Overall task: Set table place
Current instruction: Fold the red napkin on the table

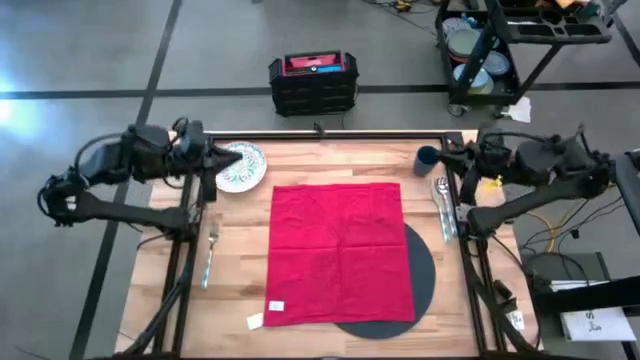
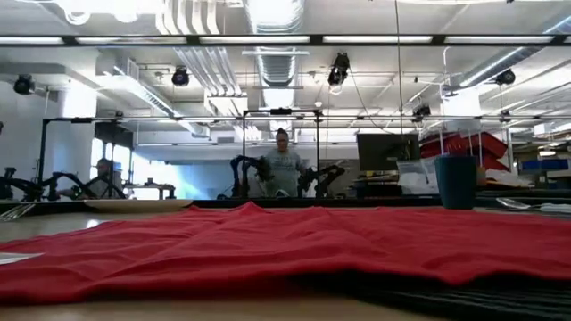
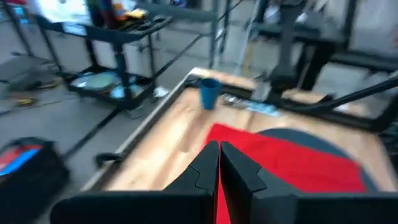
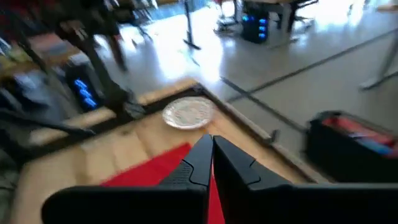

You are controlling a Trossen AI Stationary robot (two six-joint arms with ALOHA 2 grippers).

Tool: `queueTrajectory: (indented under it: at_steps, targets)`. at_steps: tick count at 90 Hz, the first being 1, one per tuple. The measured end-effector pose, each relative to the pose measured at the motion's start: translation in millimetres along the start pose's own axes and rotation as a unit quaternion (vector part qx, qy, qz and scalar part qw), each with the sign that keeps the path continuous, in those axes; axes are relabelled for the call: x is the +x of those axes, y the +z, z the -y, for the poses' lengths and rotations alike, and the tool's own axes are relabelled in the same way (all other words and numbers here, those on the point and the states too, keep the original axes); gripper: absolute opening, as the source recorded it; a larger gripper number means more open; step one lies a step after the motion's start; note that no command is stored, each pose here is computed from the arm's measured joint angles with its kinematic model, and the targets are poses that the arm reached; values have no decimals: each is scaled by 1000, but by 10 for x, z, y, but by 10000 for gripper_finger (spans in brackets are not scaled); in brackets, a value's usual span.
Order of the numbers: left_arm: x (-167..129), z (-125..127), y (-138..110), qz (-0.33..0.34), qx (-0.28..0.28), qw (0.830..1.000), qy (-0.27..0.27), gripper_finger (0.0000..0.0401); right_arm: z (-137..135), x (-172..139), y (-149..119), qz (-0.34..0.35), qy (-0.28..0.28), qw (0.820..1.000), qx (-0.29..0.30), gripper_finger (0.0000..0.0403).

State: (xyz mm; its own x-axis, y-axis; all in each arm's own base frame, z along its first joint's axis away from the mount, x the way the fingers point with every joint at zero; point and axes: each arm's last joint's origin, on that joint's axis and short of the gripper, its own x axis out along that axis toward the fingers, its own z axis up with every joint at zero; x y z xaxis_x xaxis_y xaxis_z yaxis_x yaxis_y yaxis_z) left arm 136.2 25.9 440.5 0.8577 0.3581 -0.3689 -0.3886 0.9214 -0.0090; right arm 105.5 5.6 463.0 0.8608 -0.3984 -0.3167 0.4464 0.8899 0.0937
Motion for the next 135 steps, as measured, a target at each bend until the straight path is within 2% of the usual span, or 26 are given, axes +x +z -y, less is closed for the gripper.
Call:
queueTrajectory:
  at_steps: [10, 21, 31, 41, 52, 59, 75, 84, 90, 102, 113, 124, 135]
  targets:
    - [128, -28, 220, -59, 24, 997, 31, 0, -65, 100, 218, -47, -40, 997, -37, 0]
    - [426, -123, 337, -149, 40, 986, 58, 0, -81, 302, 345, -108, -76, 989, -69, 0]
    - [828, -248, 320, -227, 41, 972, 43, 0, -40, 539, 381, -166, -74, 980, -76, 0]
    - [1147, -386, 262, -266, 30, 963, 25, 0, 58, 758, 336, -218, -82, 970, -72, 0]
    - [1482, -503, 123, -313, 25, 949, 27, 0, 253, 952, 183, -267, -93, 958, -52, 0]
    - [1637, -547, 33, -327, 17, 945, 7, 0, 373, 1087, 46, -282, -64, 957, -25, 0]
    - [1906, -654, -206, -319, -10, 947, -31, 0, 621, 1435, -401, -296, -5, 955, 26, 0]
    - [2034, -712, -409, -305, -48, 950, -42, 0, 721, 1668, -749, -302, 48, 951, 49, 0]
    - [2094, -752, -584, -306, -86, 947, -54, 0, 762, 1803, -976, -309, 76, 946, 57, 0]
    - [2218, -761, -939, -317, -159, 932, -73, 0, 832, 1970, -1346, -321, 74, 942, 68, 0]
    - [2249, -753, -1123, -335, -186, 922, -50, 0, 837, 2029, -1428, -301, 78, 948, 66, 0]
    - [2247, -760, -1236, -351, -197, 915, -36, 0, 845, 2062, -1377, -267, 72, 958, 73, 0]
    - [2245, -776, -1311, -362, -186, 914, 1, 0, 870, 2086, -1354, -251, 22, 965, 73, 0]
